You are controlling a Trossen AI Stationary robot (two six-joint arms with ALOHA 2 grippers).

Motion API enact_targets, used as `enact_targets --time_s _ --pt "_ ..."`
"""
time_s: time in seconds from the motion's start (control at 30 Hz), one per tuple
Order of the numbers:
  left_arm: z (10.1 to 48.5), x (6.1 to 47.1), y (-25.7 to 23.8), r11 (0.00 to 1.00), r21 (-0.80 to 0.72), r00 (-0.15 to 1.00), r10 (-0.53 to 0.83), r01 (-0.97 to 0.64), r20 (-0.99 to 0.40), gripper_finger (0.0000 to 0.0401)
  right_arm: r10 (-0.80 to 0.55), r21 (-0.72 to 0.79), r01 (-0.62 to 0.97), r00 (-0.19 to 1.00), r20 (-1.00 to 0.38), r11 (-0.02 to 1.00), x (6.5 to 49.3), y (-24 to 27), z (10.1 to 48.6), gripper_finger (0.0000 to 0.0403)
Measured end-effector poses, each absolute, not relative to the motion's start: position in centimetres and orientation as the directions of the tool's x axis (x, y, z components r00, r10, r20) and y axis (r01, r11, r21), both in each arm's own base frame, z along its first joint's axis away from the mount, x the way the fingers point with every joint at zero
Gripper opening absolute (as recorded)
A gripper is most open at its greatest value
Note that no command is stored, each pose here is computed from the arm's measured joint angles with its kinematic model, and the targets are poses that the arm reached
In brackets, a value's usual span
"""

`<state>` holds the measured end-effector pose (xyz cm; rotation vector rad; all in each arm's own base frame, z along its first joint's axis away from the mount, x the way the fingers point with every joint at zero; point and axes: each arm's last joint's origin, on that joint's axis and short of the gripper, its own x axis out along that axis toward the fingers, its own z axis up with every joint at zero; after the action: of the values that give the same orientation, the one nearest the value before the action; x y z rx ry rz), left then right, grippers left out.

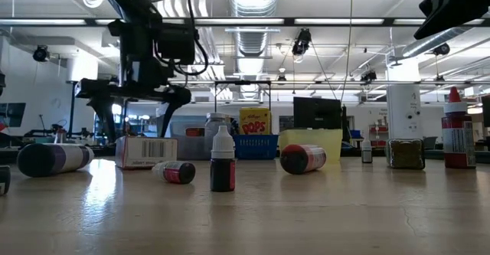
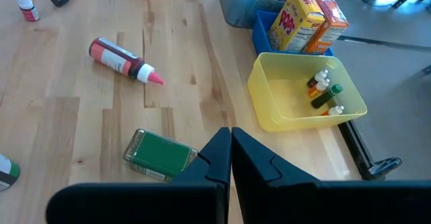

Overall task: Pick & Place Kitchen Items
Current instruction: Put the red cereal box into the blue bin

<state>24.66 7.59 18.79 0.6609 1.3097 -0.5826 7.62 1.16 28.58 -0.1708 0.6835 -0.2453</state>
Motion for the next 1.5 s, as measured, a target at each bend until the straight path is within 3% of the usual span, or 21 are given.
enact_targets --time_s 0.77,1.5 --pt "19.8 24.5 7.1 0.642 0.169 0.206 0.017 0.748 -0.978 0.0400 -0.279 -0.235 0.168 0.748 -0.602 0.957 7.6 1.2 28.6 0.0008" --pt "19.0 25.0 6.8 0.538 0.181 0.197 0.028 0.823 -0.980 0.0400 -0.279 -0.235 0.168 0.748 -0.602 0.957 7.6 1.2 28.6 0.0008"
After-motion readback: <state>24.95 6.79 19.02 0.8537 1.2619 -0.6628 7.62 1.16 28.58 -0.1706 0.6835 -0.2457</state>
